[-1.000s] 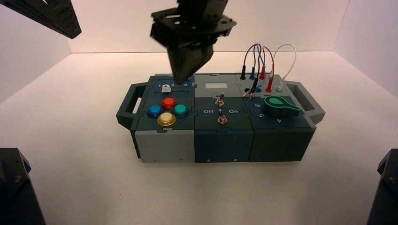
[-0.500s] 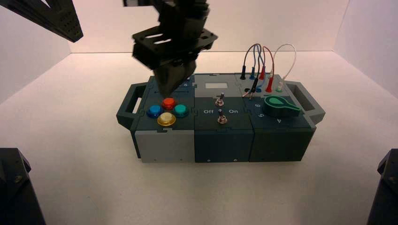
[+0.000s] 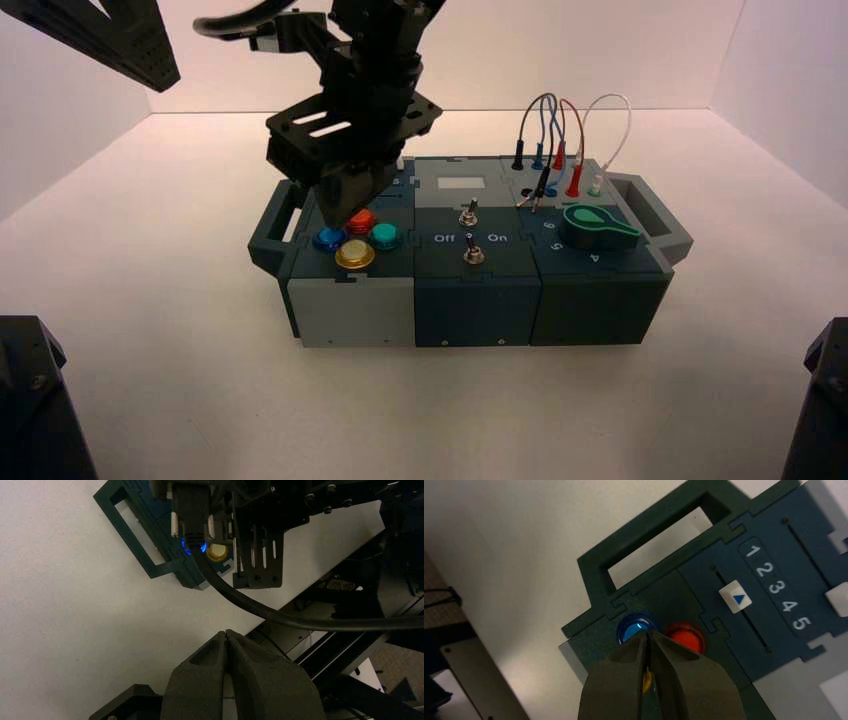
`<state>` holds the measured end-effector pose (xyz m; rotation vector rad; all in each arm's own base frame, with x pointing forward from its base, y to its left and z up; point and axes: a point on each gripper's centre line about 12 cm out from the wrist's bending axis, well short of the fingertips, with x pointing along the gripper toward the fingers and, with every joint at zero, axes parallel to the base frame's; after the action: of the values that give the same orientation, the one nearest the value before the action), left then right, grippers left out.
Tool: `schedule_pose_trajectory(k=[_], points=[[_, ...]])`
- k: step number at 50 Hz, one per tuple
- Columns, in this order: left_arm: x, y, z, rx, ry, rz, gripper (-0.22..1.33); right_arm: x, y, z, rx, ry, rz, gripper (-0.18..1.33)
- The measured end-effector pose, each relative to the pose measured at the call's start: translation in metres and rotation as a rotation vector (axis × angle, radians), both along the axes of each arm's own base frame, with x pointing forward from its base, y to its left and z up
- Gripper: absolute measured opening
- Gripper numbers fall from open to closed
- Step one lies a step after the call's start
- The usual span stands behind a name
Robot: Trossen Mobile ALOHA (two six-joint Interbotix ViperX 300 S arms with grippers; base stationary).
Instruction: Push the blue button with the right gripper.
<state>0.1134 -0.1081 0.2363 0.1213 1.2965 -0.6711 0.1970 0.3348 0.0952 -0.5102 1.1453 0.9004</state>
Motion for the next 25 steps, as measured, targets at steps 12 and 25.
schedule_pose_trajectory(k=[12, 25], points=[[0.001, -0.001, -0.003, 0.009, 0.011, 0.0, -0.17, -0.003, -0.003, 0.001, -0.014, 0.019, -0.004, -0.14], [0.002, -0.002, 0.007, 0.007, 0.007, -0.01, -0.17, -0.007, -0.008, 0.018, -0.025, 0.033, 0.006, -0.14]])
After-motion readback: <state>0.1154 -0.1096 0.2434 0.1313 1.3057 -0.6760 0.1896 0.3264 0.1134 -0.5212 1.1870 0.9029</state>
